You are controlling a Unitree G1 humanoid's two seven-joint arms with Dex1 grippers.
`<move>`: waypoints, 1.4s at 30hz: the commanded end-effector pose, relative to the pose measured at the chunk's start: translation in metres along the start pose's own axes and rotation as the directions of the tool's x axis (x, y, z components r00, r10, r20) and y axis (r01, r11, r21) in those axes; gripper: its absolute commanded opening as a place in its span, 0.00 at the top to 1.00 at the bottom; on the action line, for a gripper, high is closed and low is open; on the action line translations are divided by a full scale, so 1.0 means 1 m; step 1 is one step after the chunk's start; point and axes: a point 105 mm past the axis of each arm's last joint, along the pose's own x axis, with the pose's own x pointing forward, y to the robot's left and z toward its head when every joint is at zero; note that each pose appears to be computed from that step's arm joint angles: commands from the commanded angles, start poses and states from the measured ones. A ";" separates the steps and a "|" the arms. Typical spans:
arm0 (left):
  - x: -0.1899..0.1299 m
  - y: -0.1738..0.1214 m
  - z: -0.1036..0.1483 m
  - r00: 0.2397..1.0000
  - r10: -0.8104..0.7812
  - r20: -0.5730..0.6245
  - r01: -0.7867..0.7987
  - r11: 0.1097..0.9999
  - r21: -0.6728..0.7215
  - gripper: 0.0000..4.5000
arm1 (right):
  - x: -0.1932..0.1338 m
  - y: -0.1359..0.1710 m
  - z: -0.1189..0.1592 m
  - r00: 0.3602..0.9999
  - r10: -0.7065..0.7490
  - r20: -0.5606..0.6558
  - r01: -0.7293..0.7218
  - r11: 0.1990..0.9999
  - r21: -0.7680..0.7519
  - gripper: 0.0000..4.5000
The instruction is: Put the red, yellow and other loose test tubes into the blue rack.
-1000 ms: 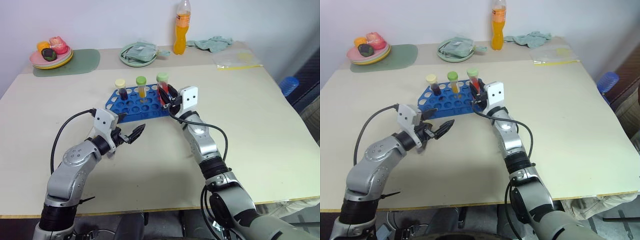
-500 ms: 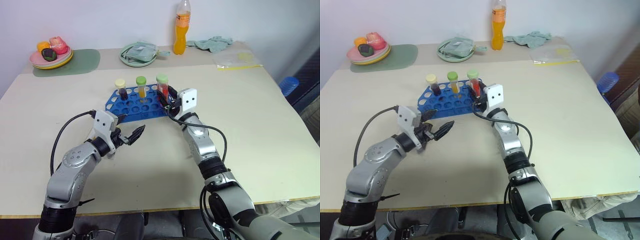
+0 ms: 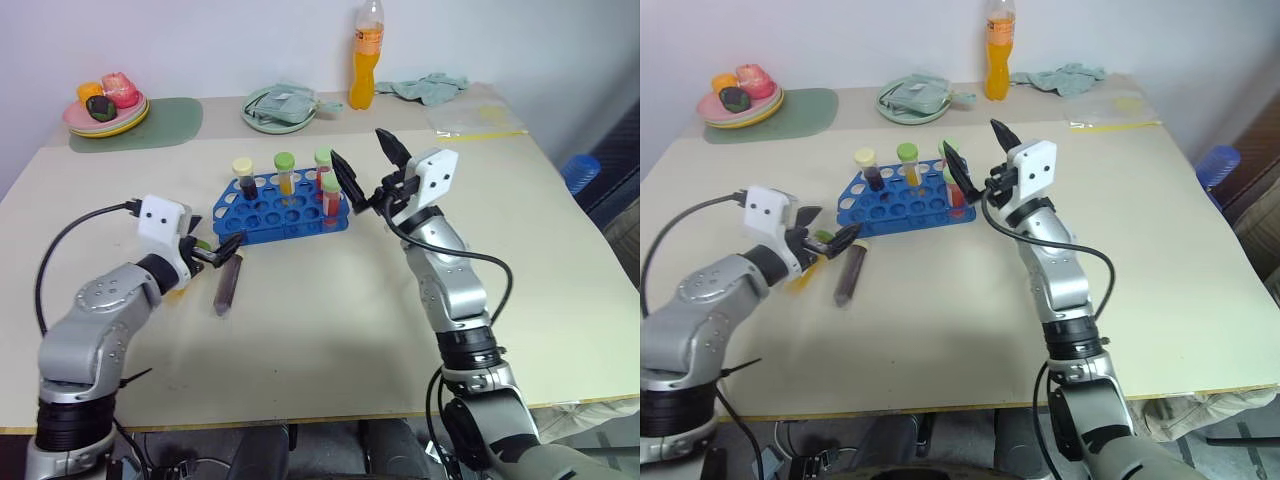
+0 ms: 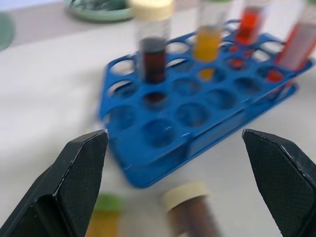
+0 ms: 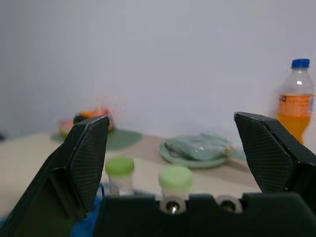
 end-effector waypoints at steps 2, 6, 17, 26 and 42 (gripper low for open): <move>-0.007 0.042 -0.004 0.947 0.166 -0.274 -0.162 0.986 0.038 0.00 | -0.021 0.025 0.009 0.952 0.279 -0.126 -0.283 0.959 -0.016 0.01; -0.006 0.046 -0.010 0.844 0.048 -0.535 -0.089 0.995 -0.051 0.00 | -0.067 0.036 0.000 0.791 0.495 -0.360 -0.527 0.850 0.010 0.01; 0.014 0.046 -0.022 0.737 0.037 -0.675 -0.015 0.999 0.038 0.00 | -0.092 0.050 -0.008 0.724 0.537 -0.433 -0.589 0.808 0.018 0.01; 0.015 0.063 -0.031 0.735 0.074 -0.674 -0.064 0.997 0.040 0.71 | -0.090 0.056 -0.011 0.744 0.519 -0.421 -0.568 0.823 0.013 0.00; -0.003 -0.066 0.097 0.840 -0.158 0.520 0.065 0.979 0.192 0.71 | -0.087 0.049 -0.046 0.817 0.378 -0.435 -0.380 0.921 0.085 0.00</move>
